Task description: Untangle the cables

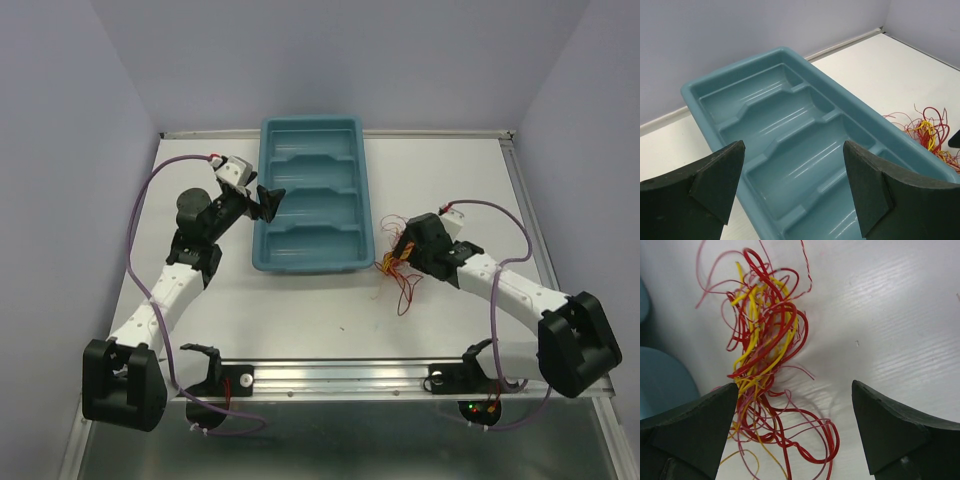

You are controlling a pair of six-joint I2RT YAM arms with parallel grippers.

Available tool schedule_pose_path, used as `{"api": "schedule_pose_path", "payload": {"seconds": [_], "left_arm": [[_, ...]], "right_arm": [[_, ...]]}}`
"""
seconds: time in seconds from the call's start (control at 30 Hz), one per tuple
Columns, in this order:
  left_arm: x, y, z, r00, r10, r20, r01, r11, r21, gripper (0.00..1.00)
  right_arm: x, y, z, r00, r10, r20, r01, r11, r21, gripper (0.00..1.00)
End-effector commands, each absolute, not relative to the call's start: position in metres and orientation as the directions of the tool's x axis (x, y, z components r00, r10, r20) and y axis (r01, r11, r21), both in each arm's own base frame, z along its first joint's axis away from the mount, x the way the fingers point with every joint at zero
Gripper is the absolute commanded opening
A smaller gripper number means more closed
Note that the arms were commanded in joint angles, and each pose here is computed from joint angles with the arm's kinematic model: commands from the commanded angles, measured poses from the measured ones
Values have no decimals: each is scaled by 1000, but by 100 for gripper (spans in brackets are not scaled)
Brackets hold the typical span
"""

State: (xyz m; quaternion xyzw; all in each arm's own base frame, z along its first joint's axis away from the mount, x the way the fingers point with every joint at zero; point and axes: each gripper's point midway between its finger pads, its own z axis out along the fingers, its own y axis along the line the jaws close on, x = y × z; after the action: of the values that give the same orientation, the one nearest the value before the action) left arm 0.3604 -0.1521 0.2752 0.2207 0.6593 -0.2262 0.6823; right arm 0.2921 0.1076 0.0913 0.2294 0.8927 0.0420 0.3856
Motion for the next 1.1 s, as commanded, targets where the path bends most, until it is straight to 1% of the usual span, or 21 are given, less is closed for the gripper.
{"api": "schedule_pose_path", "payload": {"seconds": [0.0,0.07,0.1,0.13,0.17,0.2,0.23,0.27,0.37,0.4,0.5,0.6,0.63,0.7,0.73,0.77,0.8,0.9,0.93,1.0,1.07], "left_arm": [[353,-158,310,126,-31,-991,624,780,55,91],[354,-158,310,128,-29,-991,624,780,58,91],[353,-159,310,129,-28,-991,626,778,60,91],[354,-159,310,126,-26,-992,625,779,59,91],[354,-159,310,126,-26,-992,626,778,59,91],[353,-160,310,124,-26,-992,632,773,59,91],[353,-161,309,124,-24,-992,636,769,61,91],[352,-163,309,123,-23,-992,644,762,62,91],[350,-173,309,116,-24,-993,683,727,63,91],[347,-181,310,117,-25,-993,704,707,65,91],[345,-210,314,111,-31,-993,751,657,63,91],[346,-246,312,96,-19,-995,790,610,65,91],[340,-269,318,125,-7,-992,811,577,98,91],[342,-301,296,105,45,-993,845,523,113,91],[338,-322,303,135,58,-989,857,494,146,91],[345,-335,285,102,84,-991,865,485,130,91],[349,-342,283,93,86,-992,870,476,123,91],[346,-376,278,72,73,-995,925,369,94,92],[347,-383,283,81,63,-995,932,350,98,94],[344,-398,269,57,72,-996,946,314,77,95],[346,-408,255,29,80,-996,947,316,53,98]], "right_arm": [[293,119,68,-618,504,-603,427,860,280,100],[301,126,65,-619,517,-591,435,852,290,96],[306,125,64,-598,527,-604,452,844,289,92],[312,126,59,-589,536,-604,467,837,286,70],[318,124,62,-565,538,-625,478,831,284,58],[324,124,68,-550,538,-638,479,830,287,32],[329,123,76,-533,538,-653,476,829,293,17],[339,123,94,-492,544,-680,470,823,318,8],[352,120,144,-388,565,-728,442,807,391,6],[360,116,168,-333,562,-757,435,804,405,6],[371,111,215,-240,558,-794,409,800,439,6],[374,108,227,-225,516,-826,391,825,409,6],[371,106,223,-233,505,-831,391,831,395,5],[366,107,224,-234,515,-825,370,832,414,6],[361,105,214,-256,498,-829,362,844,395,1],[360,106,216,-246,504,-828,349,843,409,1],[358,100,215,-226,503,-834,367,837,406,1],[349,84,219,-165,508,-846,400,818,413,1],[348,81,223,-143,517,-844,404,809,427,4],[347,75,226,-115,523,-845,425,794,434,4],[346,74,228,-103,529,-842,429,788,442,4]]}}
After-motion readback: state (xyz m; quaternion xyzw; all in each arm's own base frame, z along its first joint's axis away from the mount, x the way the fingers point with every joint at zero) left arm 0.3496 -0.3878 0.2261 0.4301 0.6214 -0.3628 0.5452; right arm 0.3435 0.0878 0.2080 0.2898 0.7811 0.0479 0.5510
